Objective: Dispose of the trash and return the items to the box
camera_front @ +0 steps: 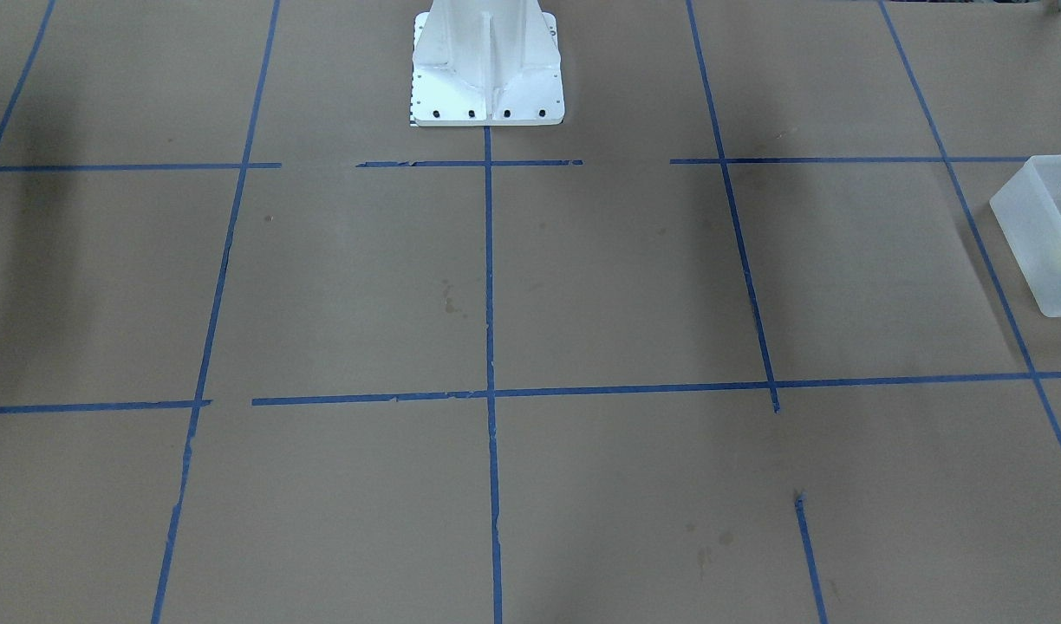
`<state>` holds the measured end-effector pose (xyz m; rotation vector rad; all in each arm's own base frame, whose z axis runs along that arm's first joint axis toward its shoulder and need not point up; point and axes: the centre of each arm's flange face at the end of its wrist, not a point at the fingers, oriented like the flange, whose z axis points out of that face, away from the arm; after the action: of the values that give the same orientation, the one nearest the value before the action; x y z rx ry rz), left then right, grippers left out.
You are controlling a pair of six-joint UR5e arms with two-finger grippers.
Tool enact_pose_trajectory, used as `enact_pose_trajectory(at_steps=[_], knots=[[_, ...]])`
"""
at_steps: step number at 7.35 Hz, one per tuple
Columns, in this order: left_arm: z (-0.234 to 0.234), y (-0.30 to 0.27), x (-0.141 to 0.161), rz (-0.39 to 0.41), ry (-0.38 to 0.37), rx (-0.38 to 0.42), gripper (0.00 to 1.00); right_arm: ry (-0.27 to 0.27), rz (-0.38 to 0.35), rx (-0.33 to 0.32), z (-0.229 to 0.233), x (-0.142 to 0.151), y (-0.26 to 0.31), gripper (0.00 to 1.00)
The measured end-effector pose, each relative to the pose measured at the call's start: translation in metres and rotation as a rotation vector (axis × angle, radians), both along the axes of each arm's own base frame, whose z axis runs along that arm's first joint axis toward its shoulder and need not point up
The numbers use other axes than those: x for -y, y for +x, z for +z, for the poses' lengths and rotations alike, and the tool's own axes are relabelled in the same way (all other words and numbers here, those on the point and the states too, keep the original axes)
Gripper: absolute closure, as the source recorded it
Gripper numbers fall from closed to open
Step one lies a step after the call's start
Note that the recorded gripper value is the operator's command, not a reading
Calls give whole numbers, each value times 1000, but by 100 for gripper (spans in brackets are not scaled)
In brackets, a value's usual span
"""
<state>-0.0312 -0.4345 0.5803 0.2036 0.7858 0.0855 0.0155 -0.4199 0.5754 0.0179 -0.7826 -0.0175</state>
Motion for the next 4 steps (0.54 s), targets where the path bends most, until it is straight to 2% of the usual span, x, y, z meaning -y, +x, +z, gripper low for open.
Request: enact_pose_trajectory(at_steps=[2,4], knots=[[23,-6,-7,6,-41,44,0,16,-29,-1,2,-4,-2,0],[34,-4,-18,20,-72,11,0,28,-40,0,-1,-1,-6,0]])
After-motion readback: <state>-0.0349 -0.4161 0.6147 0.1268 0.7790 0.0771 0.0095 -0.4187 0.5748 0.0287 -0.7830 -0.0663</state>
